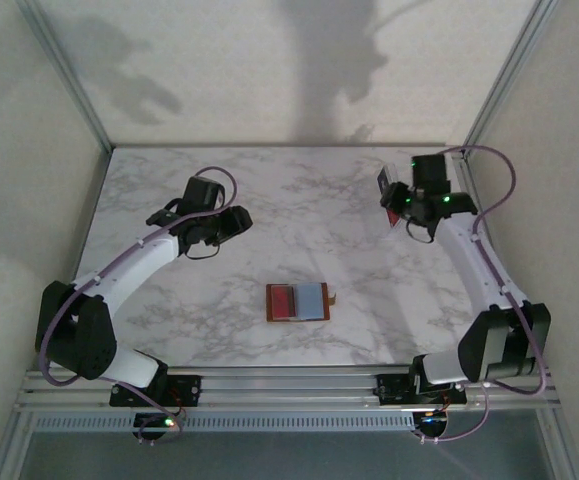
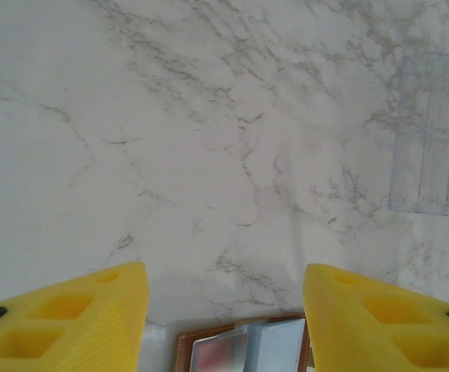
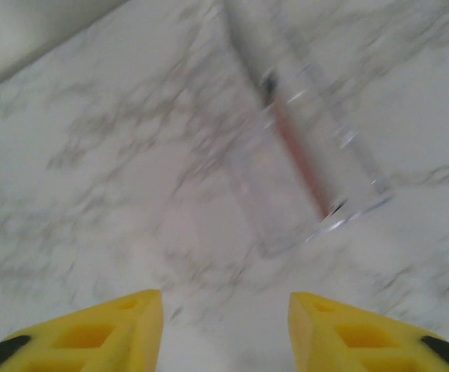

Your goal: Put the credit cards into the card holder

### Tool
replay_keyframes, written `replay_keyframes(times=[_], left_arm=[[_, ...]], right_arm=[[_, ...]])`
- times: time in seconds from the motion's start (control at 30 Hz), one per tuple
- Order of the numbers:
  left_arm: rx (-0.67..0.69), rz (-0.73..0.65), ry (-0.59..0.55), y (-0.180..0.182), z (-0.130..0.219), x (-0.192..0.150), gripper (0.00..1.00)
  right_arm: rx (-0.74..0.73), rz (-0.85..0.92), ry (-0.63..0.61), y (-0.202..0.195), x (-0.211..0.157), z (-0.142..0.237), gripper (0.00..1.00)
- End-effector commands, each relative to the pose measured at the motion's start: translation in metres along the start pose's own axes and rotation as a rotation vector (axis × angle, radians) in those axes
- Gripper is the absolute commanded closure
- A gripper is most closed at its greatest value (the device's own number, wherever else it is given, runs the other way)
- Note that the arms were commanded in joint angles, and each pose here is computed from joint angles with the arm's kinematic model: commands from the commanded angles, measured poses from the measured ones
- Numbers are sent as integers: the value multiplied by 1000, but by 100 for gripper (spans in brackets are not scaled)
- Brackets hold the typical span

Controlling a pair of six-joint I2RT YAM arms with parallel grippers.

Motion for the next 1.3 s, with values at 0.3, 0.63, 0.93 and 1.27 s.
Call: replay_keyframes(times=[0.3,0.63,0.93,1.27], left_arm=[[11,-22,-58,14,45,-9,27],[-15,10,-53,26,49,-27,20],[25,-26,-24,31,45,-30,19],[24,-3,-4,37,32,-36,19]], right_arm=[[-138,454,211,-23,28,-76,27],[-312,602,320,-52,16,-102,20],[-445,652,217,-54,27,-103,26],[-460,657,126,-46,38,-94,67]])
Point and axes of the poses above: each hand's point on the last joint's axis, 136 mm out from that joint toward the fingers, its own z axis back along the fingers, its own y axis along the line the jaws close on, x = y × z, the point moved 3 cm from there along z, back along the fingers, and after that the axes turned 4 degrees about -z, right-handed, at the moved point
